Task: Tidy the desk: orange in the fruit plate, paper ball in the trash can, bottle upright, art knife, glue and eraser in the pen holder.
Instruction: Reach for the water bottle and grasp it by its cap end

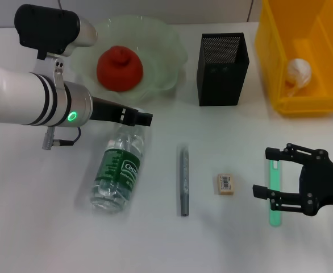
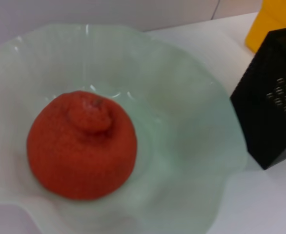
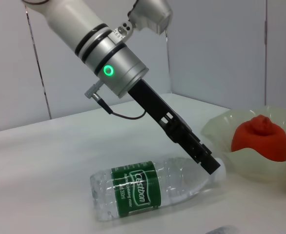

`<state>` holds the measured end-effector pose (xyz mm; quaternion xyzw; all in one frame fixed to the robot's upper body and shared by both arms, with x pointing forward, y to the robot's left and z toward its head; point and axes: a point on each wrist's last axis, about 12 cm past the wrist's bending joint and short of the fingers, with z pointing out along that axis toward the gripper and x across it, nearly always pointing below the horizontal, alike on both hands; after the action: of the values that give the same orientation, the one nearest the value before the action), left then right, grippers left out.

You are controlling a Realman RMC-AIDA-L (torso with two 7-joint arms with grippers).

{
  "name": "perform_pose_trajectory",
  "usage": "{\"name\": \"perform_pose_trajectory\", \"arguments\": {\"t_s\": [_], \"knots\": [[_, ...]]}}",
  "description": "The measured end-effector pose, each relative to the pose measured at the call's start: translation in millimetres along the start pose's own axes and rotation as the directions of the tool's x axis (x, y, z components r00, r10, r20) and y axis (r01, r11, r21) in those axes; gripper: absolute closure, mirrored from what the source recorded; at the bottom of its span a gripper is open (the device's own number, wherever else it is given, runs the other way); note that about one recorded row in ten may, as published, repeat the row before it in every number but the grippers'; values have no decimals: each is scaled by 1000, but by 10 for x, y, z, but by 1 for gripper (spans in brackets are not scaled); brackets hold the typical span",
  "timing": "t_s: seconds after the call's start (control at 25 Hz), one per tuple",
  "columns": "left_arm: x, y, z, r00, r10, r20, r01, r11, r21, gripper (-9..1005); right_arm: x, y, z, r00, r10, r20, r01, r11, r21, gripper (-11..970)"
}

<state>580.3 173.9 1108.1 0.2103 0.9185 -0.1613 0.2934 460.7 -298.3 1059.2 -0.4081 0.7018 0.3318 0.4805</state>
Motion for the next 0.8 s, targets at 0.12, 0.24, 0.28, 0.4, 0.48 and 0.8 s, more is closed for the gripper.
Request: {"name": "perform_pose_trajectory", "arguments": {"t_s": [0.12, 0.24, 0.28, 0.4, 0.48, 0.8], "knots": [[2, 21, 25, 1000, -6, -7, 6, 1000, -4, 188, 2, -3, 5, 1000, 2, 0, -2, 1000, -2, 135], [9, 54, 67, 1000, -13, -10, 13, 1000, -14, 188, -1, -7, 8, 1000, 1, 0, -1, 1000, -2, 135], [10, 58, 72, 1000, -14, -10, 14, 1000, -15, 189, -3, -9, 10, 1000, 0, 0, 0, 1000, -1, 135], [18, 72, 99, 1000, -17, -13, 17, 1000, -20, 189, -11, -20, 21, 1000, -2, 0, 2, 1000, -2, 136], [21, 87, 126, 1000, -19, -14, 18, 999, -26, 190, -14, -24, 28, 1000, -3, -1, 3, 1000, -4, 136], [15, 81, 181, 1000, -10, -24, 9, 1000, -30, 192, -11, -11, 39, 1000, -3, -4, 3, 1000, -16, 136]]}}
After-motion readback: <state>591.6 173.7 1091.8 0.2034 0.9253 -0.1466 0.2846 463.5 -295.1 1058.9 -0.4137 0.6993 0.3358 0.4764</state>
